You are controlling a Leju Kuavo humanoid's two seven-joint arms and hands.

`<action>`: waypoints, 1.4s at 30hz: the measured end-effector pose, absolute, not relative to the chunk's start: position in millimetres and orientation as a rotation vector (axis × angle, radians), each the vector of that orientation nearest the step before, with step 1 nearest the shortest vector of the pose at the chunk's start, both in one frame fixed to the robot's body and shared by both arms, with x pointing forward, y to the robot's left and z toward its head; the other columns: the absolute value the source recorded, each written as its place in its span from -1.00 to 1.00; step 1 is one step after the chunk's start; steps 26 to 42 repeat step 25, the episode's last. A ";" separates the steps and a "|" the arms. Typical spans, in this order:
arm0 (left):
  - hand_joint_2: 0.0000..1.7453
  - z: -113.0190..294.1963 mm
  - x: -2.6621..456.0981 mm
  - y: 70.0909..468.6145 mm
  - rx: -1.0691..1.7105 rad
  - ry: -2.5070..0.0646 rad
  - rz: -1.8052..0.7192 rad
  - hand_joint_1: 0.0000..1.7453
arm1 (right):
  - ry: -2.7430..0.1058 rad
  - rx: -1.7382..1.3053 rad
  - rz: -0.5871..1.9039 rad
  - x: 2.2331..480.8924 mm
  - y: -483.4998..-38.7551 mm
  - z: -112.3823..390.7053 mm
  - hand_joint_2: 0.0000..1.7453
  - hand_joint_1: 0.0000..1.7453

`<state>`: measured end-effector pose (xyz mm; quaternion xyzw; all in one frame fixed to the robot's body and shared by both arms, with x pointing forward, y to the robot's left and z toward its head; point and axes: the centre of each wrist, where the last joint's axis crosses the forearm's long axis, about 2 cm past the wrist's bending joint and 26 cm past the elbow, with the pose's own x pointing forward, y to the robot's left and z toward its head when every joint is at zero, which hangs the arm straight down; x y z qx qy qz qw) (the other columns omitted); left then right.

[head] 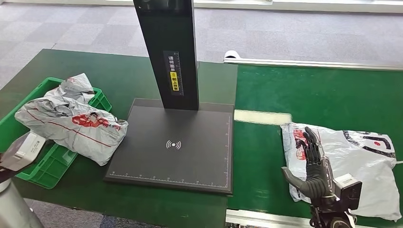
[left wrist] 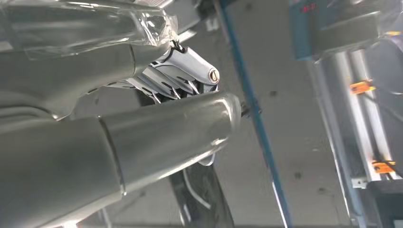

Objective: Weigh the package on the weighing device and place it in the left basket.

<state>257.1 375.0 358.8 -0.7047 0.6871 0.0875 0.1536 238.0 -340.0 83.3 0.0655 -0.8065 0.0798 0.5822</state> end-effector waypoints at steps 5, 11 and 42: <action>-1.00 353.2 260.6 388.3 -2.166 1.847 0.388 0.57 | -1.871 0.126 0.173 232.6 -341.3 80.5 1.00 -1.00; -1.00 312.2 291.0 411.5 -2.520 1.839 0.569 -1.00 | -1.862 0.113 0.201 226.3 -340.4 80.2 1.00 -1.00; 1.00 196.7 364.3 365.5 -2.578 2.075 1.250 -1.00 | -1.865 0.126 0.254 228.8 -345.8 84.6 1.00 -1.00</action>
